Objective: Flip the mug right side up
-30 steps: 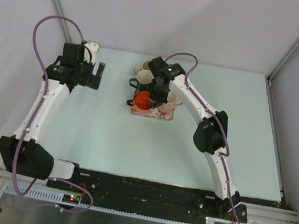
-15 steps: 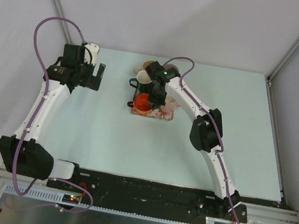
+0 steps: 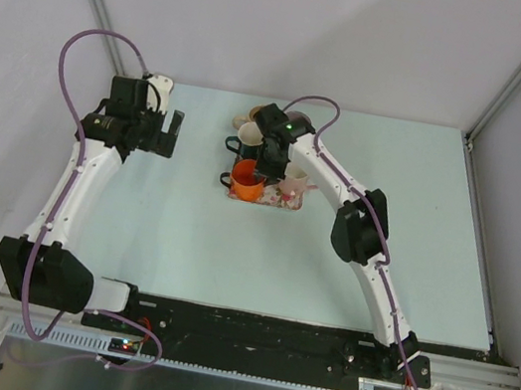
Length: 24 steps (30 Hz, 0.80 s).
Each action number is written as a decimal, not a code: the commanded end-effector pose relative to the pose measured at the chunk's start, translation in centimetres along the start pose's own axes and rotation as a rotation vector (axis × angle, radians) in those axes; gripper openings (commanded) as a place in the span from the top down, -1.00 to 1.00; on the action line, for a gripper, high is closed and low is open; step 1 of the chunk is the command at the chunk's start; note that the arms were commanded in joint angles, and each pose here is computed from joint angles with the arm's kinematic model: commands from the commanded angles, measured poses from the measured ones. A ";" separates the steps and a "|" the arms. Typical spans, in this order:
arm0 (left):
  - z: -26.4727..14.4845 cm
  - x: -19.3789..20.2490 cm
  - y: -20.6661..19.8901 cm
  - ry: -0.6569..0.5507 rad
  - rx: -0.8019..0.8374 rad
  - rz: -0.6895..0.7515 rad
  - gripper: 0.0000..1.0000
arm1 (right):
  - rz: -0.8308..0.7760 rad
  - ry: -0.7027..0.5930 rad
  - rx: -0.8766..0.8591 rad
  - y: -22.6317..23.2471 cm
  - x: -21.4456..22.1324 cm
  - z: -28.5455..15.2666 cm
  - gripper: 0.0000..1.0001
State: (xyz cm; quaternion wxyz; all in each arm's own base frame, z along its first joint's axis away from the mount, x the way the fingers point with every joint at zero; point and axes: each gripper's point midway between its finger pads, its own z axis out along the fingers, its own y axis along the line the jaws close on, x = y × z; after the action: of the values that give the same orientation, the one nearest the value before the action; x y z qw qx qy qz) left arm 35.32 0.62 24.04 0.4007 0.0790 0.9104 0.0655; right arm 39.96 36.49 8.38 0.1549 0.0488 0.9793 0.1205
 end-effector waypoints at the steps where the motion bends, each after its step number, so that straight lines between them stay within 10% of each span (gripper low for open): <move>1: -0.6 -1.1 0.1 -0.050 0.008 -0.004 -0.99 | 0.007 -0.076 -0.083 2.1 -1.8 -3.0 0.34; 10: -0.1 -0.9 -0.6 -0.041 0.042 -0.004 -0.99 | -0.040 -0.161 -0.173 4.1 -2.5 -8.9 0.04; 17: 0.2 -1.5 -2.5 -0.087 0.176 -0.108 -0.99 | -0.157 -0.256 -0.285 5.1 -2.5 -16.4 -0.92; 24: 0.9 -1.8 -2.0 -0.224 0.157 -0.224 -0.99 | -0.195 -0.546 -0.331 -3.3 -5.5 -22.3 -0.99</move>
State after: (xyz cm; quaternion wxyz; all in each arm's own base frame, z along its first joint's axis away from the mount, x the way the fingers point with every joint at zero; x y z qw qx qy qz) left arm 36.04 -1.69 22.01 0.4179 0.0579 0.9061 -0.0307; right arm 35.76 34.43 26.32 0.3166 -0.0595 0.9148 0.2438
